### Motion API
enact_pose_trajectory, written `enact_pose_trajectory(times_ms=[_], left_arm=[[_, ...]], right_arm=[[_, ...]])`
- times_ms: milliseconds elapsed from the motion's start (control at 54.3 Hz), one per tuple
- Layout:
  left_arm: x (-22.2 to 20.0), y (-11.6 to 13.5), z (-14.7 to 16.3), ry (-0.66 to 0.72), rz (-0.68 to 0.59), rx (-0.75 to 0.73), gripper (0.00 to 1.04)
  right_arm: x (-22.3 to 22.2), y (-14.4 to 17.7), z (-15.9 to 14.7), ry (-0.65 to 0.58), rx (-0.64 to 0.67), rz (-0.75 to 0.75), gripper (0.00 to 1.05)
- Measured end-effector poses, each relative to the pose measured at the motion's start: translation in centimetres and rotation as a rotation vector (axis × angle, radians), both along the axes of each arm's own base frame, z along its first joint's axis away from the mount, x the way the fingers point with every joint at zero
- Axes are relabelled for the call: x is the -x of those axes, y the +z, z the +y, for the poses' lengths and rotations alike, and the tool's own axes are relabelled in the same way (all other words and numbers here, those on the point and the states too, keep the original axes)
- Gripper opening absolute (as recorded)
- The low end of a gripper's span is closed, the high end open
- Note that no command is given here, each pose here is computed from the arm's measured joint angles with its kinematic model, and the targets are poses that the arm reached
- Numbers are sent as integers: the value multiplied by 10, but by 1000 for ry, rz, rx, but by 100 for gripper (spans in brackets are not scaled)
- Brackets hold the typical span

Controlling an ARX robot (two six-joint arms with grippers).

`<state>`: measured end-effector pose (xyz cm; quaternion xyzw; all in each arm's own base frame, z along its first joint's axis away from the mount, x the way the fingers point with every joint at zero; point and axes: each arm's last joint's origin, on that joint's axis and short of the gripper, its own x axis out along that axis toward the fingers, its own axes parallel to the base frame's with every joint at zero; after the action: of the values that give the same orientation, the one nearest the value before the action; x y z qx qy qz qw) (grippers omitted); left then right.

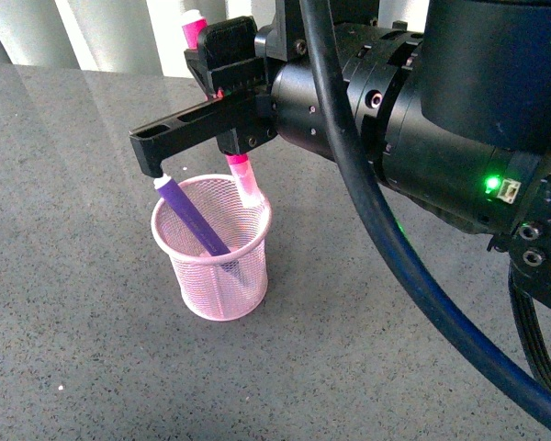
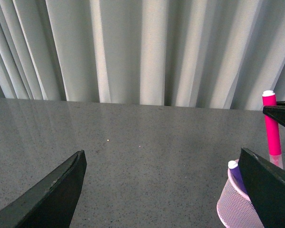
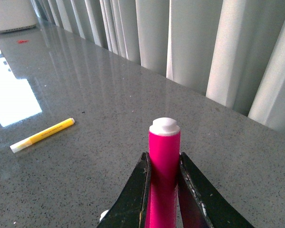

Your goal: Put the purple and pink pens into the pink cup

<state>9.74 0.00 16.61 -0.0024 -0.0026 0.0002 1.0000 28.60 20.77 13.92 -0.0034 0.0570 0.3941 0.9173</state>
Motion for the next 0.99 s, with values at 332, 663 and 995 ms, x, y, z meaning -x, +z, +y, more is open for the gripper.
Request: enact_pose_trajectory(times_ms=[332,663,995], left_arm=[[0,0,0,0,0,0,98],[0,0,0,0,0,0,98],[0,0,0,0,0,0,98]], right_arm=[[-1,-11,1,5,1,38,11],[9,-21,5,-12,33,64,20],[11,-6,-18,-121,25,57,90]])
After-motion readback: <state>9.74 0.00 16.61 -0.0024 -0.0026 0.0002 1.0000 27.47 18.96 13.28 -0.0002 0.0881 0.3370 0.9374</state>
